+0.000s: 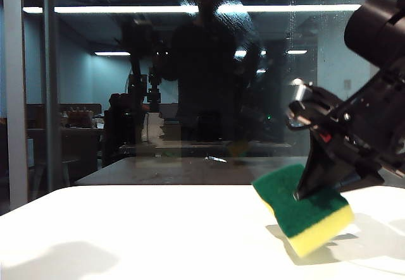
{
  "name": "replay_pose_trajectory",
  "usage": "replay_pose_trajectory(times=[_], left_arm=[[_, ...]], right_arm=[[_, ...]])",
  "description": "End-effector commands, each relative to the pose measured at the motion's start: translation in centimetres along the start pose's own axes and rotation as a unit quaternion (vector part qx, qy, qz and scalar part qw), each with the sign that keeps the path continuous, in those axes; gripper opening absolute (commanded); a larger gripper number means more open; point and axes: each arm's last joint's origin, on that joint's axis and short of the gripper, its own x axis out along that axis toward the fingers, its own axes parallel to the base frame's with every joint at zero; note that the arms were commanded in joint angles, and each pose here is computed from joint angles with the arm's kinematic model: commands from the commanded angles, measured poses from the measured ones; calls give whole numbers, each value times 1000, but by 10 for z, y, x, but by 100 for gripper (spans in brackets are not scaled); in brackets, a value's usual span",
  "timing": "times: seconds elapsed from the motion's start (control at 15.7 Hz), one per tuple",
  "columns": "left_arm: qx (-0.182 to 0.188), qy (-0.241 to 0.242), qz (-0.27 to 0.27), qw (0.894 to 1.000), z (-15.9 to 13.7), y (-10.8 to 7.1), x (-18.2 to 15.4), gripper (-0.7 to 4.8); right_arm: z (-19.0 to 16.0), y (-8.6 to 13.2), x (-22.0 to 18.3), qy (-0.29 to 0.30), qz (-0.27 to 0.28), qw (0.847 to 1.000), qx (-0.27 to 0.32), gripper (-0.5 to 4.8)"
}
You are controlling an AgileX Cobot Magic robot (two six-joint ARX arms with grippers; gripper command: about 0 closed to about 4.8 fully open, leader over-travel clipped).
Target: Reach upward to find where there is water on the glass, pick up the sponge from the table, dry the water, and finally place the sponge back on the table.
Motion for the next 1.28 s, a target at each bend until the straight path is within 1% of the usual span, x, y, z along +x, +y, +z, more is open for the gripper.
replay_pose_trajectory(times=[0.06,0.13,0.19,0.32,0.38,0.45,0.51,0.57,0.64,0.7,0.89,1.02,1.08,1.28], left_arm=[[-3,2,0,1000,-16,-1,1,-5],[-4,3,0,1000,-19,-1,1,-5],[-6,6,0,1000,-25,-1,2,-4],[-9,10,0,1000,-34,-1,4,-5],[-10,11,0,1000,-37,-1,4,-5],[-10,12,0,1000,-42,-1,4,-5],[-9,10,0,1000,-45,-2,3,-5],[-7,7,1,1000,-48,-3,2,-4],[-6,5,1,1000,-49,-4,1,-5],[-3,1,3,1000,-53,-6,-1,-5],[-3,1,9,1000,-58,-6,-1,-5],[-4,8,33,999,-61,-4,0,-5],[-4,11,46,999,-61,-3,1,-5],[1,5,69,998,-60,-1,0,-5]], right_arm=[[3,1,0,-10,0,1000,-2,18],[3,1,0,-12,-7,1000,-2,45],[3,0,0,-14,-17,1000,-2,93],[3,0,0,-15,-21,1000,-1,123],[3,0,0,-15,-21,1000,-1,123],[3,0,0,-15,-22,1000,-2,140],[3,-1,0,-17,-31,999,-1,192],[3,-1,0,-21,-41,999,-1,259],[3,-2,0,-21,-45,999,-1,289],[4,-2,0,-22,-45,999,-1,297],[4,-2,0,-26,-60,998,-1,290],[4,-2,-2,-31,-67,997,-2,167],[5,-2,-3,-36,-73,997,-3,129],[10,1,-12,-65,-96,993,-8,68]])
